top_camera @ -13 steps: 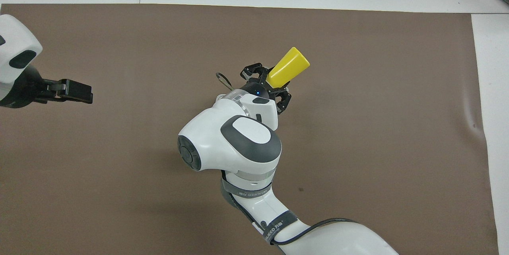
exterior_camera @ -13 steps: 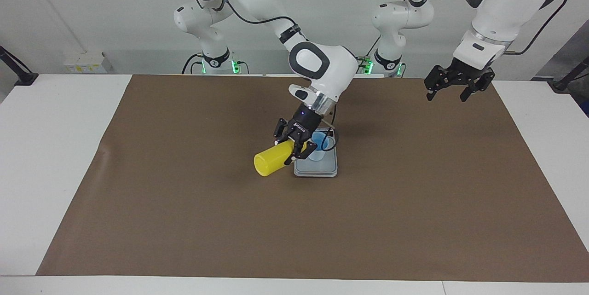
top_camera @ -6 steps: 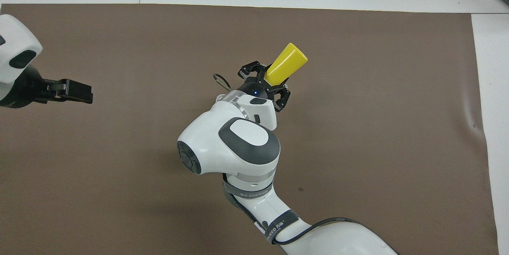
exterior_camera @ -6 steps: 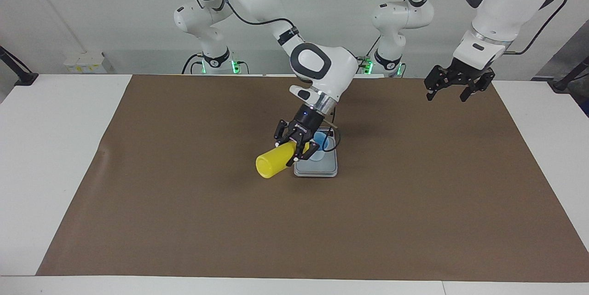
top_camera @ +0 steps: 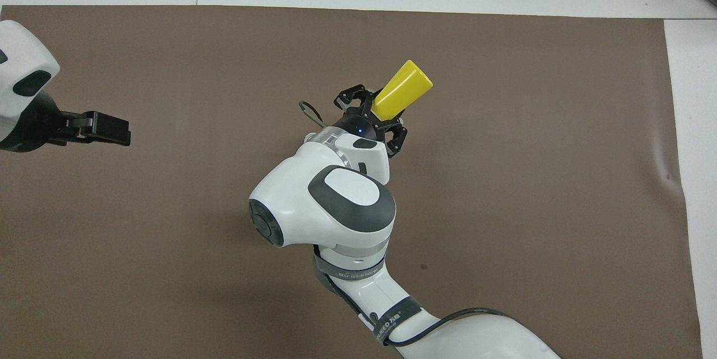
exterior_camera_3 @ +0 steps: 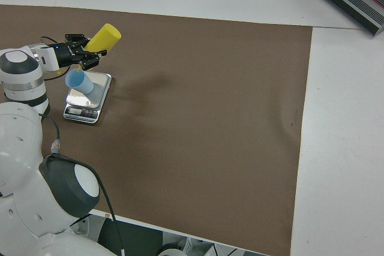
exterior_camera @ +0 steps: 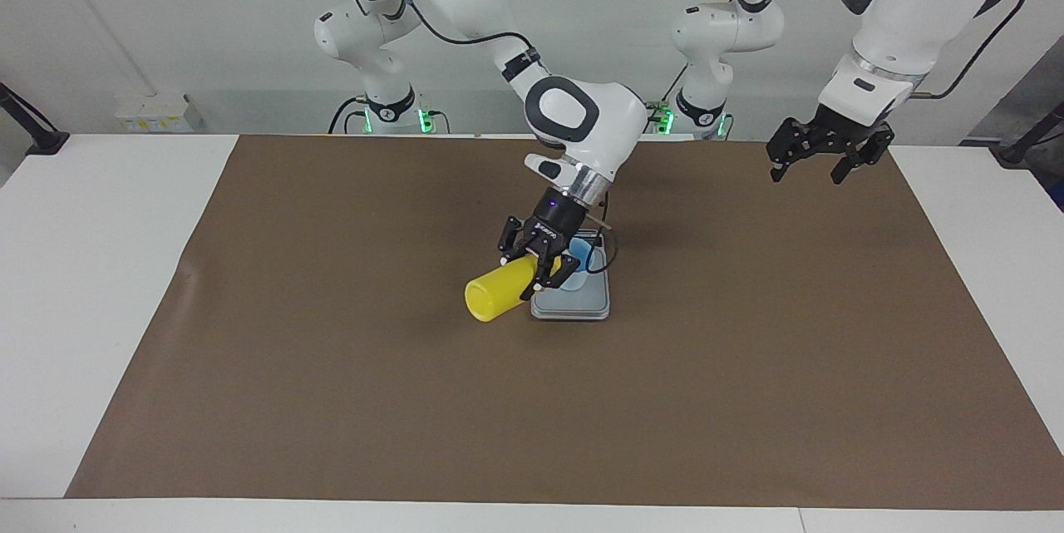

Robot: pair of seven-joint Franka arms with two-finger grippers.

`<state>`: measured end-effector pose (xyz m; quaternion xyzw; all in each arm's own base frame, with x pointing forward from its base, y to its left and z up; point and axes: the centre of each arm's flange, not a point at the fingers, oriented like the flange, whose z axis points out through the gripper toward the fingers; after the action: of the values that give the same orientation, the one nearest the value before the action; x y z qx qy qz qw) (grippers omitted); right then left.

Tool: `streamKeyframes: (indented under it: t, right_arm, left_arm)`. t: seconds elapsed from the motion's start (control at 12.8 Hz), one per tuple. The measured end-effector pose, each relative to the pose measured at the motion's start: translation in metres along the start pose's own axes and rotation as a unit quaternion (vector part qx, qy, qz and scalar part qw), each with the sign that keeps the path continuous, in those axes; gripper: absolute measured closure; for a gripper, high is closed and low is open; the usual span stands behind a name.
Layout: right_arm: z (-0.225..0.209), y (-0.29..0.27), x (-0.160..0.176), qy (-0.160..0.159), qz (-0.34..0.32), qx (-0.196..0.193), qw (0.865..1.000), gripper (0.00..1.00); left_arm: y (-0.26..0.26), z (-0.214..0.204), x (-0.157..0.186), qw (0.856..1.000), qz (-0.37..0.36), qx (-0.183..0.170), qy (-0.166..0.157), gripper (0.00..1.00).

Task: Pour seasoning into cup on scale with both arms
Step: 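Raise the yellow bottle upright and carry it back with the right gripper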

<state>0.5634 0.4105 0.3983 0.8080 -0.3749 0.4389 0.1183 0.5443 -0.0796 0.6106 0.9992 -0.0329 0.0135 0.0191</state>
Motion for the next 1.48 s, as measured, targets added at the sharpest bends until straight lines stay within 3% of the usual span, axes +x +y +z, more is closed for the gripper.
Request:
streamKeyframes:
  t: [0.16, 0.47, 0.86, 1.09, 1.25, 1.48]
  right_arm:
    - [0.0, 0.002, 0.02, -0.019, 0.027, -0.01, 0.999, 0.48]
    - [0.002, 0.012, 0.083, -0.093, 0.116, -0.031, 0.988, 0.48]
    - [0.015, 0.034, 0.144, -0.2, 0.205, -0.078, 0.955, 0.48]
    - [0.022, 0.051, 0.181, -0.289, 0.251, -0.098, 0.919, 0.48]
    - [0.034, 0.064, 0.208, -0.347, 0.297, -0.112, 0.882, 0.48]
    - [0.06, 0.088, 0.237, -0.402, 0.348, -0.141, 0.835, 0.48]
  left_arm:
    - [0.0, 0.0, 0.0, 1.0, 0.0, 0.0, 0.0, 0.0]
    - [0.0, 0.0, 0.0, 1.0, 0.0, 0.0, 0.0, 0.0]
    - [0.0, 0.0, 0.0, 1.0, 0.0, 0.0, 0.0, 0.0]
    - [0.0, 0.0, 0.0, 1.0, 0.0, 0.0, 0.0, 0.0]
    - [0.0, 0.0, 0.0, 1.0, 0.0, 0.0, 0.0, 0.0]
    - [0.0, 0.0, 0.0, 1.0, 0.0, 0.0, 0.0, 0.0]
